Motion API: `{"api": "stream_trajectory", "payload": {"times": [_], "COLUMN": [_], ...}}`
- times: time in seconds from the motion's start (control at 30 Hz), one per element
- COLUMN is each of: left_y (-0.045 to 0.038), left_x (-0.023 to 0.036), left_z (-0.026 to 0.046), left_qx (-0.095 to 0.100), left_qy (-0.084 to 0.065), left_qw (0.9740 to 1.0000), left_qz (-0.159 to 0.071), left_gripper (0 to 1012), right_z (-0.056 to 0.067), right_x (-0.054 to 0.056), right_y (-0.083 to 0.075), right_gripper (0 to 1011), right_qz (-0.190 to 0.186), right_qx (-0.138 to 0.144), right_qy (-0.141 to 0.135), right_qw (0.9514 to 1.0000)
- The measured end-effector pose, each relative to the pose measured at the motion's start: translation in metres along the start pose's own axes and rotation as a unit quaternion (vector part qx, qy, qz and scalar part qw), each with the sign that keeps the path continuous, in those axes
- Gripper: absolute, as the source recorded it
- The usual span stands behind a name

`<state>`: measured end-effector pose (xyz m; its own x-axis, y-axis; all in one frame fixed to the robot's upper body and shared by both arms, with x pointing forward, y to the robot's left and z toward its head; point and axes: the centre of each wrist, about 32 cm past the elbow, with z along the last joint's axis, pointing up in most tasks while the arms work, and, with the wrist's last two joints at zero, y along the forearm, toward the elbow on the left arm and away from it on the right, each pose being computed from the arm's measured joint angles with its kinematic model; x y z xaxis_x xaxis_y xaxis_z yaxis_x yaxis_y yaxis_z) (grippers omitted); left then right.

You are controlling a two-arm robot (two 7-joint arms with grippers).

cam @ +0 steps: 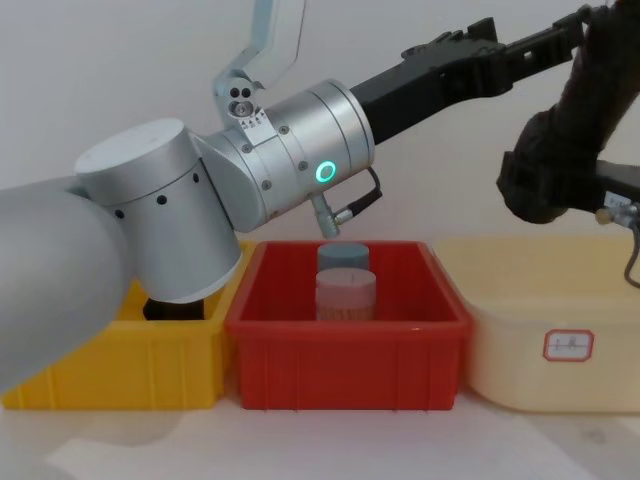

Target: Pick up the garbage bag with the one hand and transfer it to the other hand.

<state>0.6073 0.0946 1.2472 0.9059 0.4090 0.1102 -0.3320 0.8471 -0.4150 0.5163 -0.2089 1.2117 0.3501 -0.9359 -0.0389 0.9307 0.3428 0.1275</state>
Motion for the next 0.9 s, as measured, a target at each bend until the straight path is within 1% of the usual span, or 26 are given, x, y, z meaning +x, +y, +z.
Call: {"api": "stream_trajectory", "payload": {"times": [0.2,0.23,0.37,0.43,0.47,0.53,0.57,0.7,0.77,0.8,0.83,0.87,0.9], "left_y": [0.0,0.0,0.0,0.0,0.0,0.0,0.0,0.0,0.0,0.0,0.0,0.0,0.0], "left_x": [0.0,0.0,0.0,0.0,0.0,0.0,0.0,0.0,0.0,0.0,0.0,0.0,0.0], "left_z": [0.0,0.0,0.0,0.0,0.0,0.0,0.0,0.0,0.0,0.0,0.0,0.0,0.0], "left_qx": [0.0,0.0,0.0,0.0,0.0,0.0,0.0,0.0,0.0,0.0,0.0,0.0,0.0], "left_qy": [0.0,0.0,0.0,0.0,0.0,0.0,0.0,0.0,0.0,0.0,0.0,0.0,0.0], "left_qw": [1.0,1.0,1.0,1.0,1.0,1.0,1.0,1.0,1.0,1.0,1.0,1.0,1.0], "left_qz": [0.0,0.0,0.0,0.0,0.0,0.0,0.0,0.0,0.0,0.0,0.0,0.0,0.0], "left_gripper": [1002,1002,1002,1002,1002,1002,1002,1002,1002,1002,1002,1002,1002], "right_z": [0.004,0.004,0.006,0.008,0.009,0.011,0.011,0.013,0.014,0.014,0.015,0.015,0.016], "right_x": [0.004,0.005,0.007,0.008,0.009,0.01,0.011,0.012,0.014,0.014,0.015,0.015,0.016], "right_y": [0.006,0.008,0.014,0.018,0.021,0.025,0.028,0.034,0.041,0.043,0.044,0.046,0.049], "right_gripper": [581,581,581,581,581,581,581,581,589,615,669,691,747], "right_qz": [-0.031,-0.041,-0.06,-0.077,-0.089,-0.1,-0.111,-0.135,-0.16,-0.164,-0.172,-0.175,-0.189], "right_qx": [-0.018,-0.024,-0.034,-0.044,-0.051,-0.056,-0.063,-0.075,-0.086,-0.088,-0.091,-0.092,-0.097], "right_qy": [0.011,0.014,0.019,0.022,0.024,0.026,0.028,0.031,0.033,0.033,0.033,0.033,0.032], "right_qw": [0.9993,0.9988,0.9974,0.9958,0.9945,0.9931,0.9914,0.9875,0.9828,0.982,0.9804,0.9796,0.9766]}}
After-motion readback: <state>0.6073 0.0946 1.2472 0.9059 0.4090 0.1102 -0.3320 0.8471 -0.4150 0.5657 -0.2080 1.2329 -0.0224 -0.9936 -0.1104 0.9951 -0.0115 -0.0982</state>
